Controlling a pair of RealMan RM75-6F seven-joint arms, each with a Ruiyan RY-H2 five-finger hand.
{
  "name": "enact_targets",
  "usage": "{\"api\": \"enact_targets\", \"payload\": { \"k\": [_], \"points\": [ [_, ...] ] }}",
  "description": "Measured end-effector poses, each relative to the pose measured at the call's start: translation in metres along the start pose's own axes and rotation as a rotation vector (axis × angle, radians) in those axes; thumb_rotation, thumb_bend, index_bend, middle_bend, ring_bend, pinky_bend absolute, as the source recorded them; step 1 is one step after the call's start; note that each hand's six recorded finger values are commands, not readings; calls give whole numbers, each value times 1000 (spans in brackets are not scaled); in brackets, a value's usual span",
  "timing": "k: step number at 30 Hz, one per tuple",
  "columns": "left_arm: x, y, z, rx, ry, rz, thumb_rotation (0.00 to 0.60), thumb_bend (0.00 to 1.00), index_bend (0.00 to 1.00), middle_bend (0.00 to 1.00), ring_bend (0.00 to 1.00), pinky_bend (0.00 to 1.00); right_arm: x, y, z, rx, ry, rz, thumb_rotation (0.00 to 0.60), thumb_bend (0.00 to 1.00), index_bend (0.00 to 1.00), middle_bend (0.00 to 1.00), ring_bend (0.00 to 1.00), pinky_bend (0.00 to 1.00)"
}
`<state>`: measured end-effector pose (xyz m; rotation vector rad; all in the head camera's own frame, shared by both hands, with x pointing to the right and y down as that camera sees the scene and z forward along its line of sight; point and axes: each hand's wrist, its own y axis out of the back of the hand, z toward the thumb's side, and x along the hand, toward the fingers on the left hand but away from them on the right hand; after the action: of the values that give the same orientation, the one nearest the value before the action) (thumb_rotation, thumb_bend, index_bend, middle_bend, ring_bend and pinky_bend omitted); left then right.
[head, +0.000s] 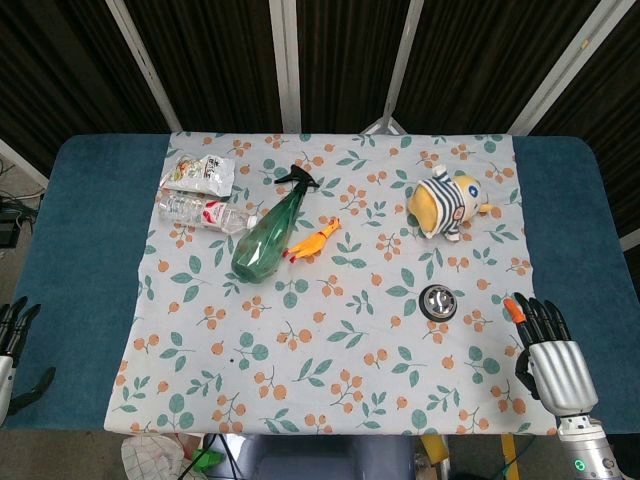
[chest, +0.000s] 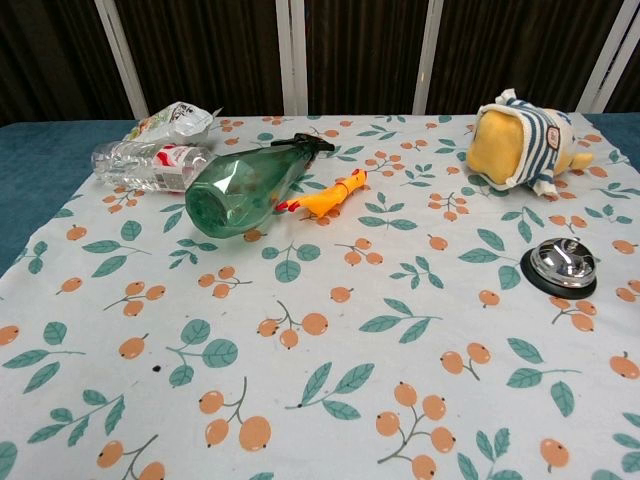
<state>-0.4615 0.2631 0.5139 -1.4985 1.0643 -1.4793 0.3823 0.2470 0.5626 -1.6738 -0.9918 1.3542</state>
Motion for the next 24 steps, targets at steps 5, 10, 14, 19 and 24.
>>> {"api": "enact_targets", "payload": {
  "k": [5,10,14,19,24],
  "points": [
    [0,-1,1,3,-6,-7,600,404,55,0,32,165,0,-2,0,4,0,10,600,1000,8,0,0,0],
    [-1,-1,2,4,-7,-5,600,404,55,0,32,165,0,-2,1,5,2,12,600,1000,9,0,0,0],
    [-2,0,1,3,-4,-2,600,404,55,0,33,165,0,-2,1,0,1,8,600,1000,9,0,0,0],
    [-1,-1,1,2,2,-5,600,405,55,0,32,165,-1,-4,0,4,2,17,600,1000,9,0,0,0],
    [-2,-4,6,15,-16,-12,600,405,56,0,32,165,-2,-8,1,7,8,28,600,1000,8,0,0,0]
  ]
}}
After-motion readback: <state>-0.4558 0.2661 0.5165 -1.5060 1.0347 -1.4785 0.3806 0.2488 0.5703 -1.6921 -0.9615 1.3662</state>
